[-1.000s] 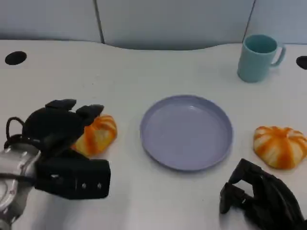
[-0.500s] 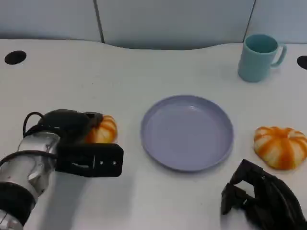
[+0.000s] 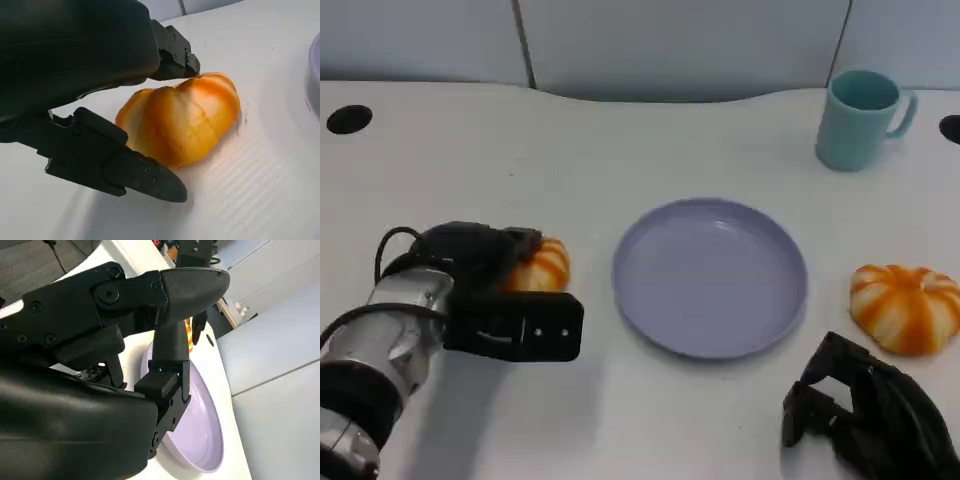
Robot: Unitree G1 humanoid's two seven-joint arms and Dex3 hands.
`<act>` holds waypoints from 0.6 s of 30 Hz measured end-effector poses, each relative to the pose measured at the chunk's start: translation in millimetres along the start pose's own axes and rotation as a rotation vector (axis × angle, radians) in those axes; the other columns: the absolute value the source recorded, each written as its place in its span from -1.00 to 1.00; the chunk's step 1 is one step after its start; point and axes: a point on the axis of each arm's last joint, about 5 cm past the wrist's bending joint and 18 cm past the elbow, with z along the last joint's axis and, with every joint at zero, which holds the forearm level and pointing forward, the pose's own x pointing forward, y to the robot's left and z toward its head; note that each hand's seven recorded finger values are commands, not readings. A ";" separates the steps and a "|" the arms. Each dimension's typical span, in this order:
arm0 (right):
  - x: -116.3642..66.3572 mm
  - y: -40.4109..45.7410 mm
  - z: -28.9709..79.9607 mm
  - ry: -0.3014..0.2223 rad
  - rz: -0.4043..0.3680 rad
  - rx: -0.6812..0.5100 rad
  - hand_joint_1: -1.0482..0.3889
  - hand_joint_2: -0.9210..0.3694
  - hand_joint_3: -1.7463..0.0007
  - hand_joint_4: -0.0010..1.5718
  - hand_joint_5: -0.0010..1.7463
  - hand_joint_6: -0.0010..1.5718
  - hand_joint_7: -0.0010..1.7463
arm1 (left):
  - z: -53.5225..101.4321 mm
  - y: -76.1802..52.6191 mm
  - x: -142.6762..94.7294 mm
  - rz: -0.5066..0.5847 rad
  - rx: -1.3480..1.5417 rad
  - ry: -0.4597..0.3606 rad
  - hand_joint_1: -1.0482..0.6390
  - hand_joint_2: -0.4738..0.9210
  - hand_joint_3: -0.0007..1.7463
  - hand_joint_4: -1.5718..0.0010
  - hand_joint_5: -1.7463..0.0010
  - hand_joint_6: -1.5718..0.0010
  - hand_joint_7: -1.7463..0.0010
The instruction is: Grasp the bread from the table and place it into the plate.
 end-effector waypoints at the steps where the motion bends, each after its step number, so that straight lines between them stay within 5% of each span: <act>1: 0.0 0.0 0.0 0.000 0.000 0.000 -0.40 -1.00 0.65 -0.09 1.00 -0.19 0.65 | 0.1 -0.2 0.0 -0.001 -0.001 -0.001 -0.54 0.82 -1.00 0.90 0.99 0.79 1.00; 18: 0.0 0.0 0.0 0.000 0.000 0.000 -0.40 -1.00 0.65 -0.09 1.00 -0.19 0.65 | 1.4 2.3 1.1 0.014 0.007 -0.007 -0.54 0.82 -1.00 0.90 0.99 0.79 1.00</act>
